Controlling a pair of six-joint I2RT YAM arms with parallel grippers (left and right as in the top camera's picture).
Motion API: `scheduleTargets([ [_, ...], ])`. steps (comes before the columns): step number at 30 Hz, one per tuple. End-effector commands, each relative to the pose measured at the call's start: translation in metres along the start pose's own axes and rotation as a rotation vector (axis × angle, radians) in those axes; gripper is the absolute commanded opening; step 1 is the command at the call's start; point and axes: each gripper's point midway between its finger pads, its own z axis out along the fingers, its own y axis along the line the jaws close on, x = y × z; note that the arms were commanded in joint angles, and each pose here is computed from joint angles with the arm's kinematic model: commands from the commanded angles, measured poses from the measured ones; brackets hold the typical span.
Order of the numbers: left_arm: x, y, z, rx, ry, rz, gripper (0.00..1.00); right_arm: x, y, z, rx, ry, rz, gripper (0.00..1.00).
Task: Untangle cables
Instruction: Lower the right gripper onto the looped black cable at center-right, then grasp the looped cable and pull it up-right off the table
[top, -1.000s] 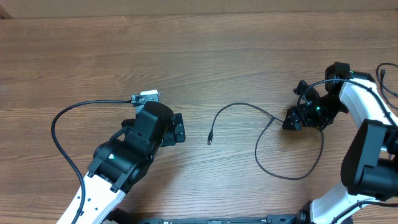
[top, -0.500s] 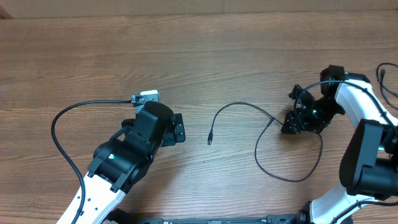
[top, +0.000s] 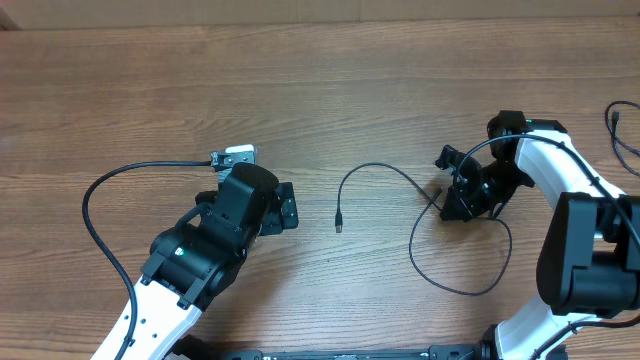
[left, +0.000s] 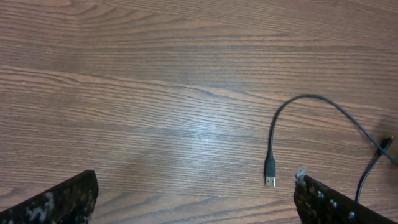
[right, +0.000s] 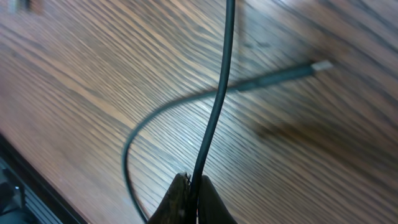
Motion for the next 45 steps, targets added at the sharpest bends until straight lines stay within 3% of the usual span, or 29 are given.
scheduleTargets([
  [1, -0.005, 0.002, -0.001, -0.014, -0.014, 0.015, 1.00, -0.012, 0.015, 0.002, -0.071, -0.053, -0.038, 0.04],
  [9, -0.005, 0.002, -0.001, -0.014, -0.014, 0.015, 1.00, -0.042, 0.030, -0.020, -0.136, -0.158, -0.032, 0.04],
  [15, -0.005, 0.002, -0.001, -0.014, -0.014, 0.015, 1.00, -0.074, 0.035, -0.069, -0.098, -0.234, -0.013, 0.04],
  [23, -0.005, 0.002, -0.001, -0.014, -0.014, 0.015, 1.00, -0.154, 0.043, -0.223, 0.169, -0.591, 0.010, 0.04],
  [29, -0.005, 0.002, -0.001, -0.014, -0.014, 0.015, 1.00, -0.182, 0.056, -0.354, 0.441, -0.941, 0.022, 0.04],
  [34, -0.005, 0.002, -0.001, -0.014, -0.014, 0.015, 1.00, -0.182, 0.064, -0.454, 0.691, -1.230, 0.044, 0.04],
  [37, -0.005, 0.002, -0.001, -0.014, -0.014, 0.015, 1.00, -0.170, 0.044, -0.491, 0.858, -1.334, 0.191, 0.04],
  [45, -0.005, 0.002, -0.001, -0.014, -0.014, 0.015, 1.00, -0.121, 0.000, -0.549, 1.155, -1.461, 0.459, 0.04],
])
